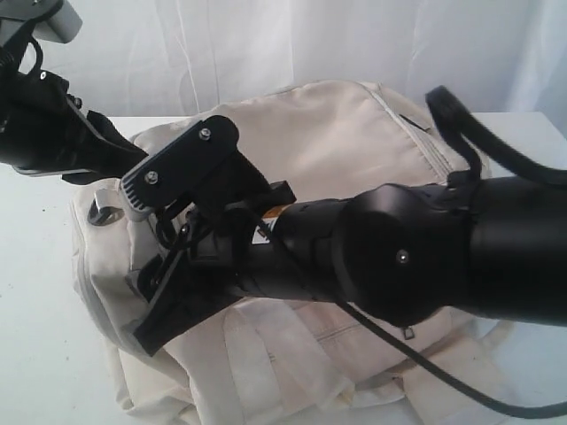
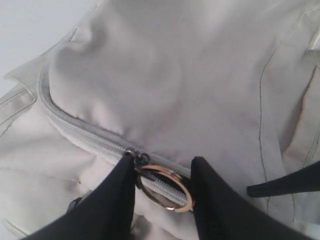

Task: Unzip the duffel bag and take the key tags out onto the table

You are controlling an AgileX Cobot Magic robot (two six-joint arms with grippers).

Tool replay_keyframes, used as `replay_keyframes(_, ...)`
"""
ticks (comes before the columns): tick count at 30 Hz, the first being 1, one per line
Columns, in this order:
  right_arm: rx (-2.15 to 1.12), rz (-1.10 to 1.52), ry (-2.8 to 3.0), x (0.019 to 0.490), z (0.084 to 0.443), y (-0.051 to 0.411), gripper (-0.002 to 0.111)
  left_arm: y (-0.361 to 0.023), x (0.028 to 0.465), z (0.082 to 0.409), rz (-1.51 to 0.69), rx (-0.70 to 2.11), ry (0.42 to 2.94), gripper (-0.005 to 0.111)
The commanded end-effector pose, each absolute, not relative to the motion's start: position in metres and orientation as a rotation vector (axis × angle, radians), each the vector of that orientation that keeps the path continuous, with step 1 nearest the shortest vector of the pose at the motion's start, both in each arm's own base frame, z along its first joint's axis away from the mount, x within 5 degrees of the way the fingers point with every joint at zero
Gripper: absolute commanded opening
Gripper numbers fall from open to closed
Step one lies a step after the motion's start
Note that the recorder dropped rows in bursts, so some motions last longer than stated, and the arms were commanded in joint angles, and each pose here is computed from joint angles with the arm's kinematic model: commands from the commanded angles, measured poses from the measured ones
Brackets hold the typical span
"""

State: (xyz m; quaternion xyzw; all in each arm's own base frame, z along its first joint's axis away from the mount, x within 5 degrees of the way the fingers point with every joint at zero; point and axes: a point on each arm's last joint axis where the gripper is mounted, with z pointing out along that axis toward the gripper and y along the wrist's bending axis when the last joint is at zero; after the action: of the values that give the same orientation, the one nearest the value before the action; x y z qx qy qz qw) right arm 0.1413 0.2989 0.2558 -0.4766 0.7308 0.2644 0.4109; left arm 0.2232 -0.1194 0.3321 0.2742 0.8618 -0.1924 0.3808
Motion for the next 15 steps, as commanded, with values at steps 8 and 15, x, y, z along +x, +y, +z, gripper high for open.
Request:
replay_keyframes(8, -1.237, 0.648, 1.878, 0.142, 0.241, 0.305, 0.014, -0.119, 0.221, 0.337, -0.503, 0.705, 2.192, 0.000)
replay_keyframes(15, -1.333, 0.671, 1.974, 0.133, 0.233, 0.301, 0.000, -0.117, 0.225, 0.338, -0.444, 0.701, 2.152, 0.000)
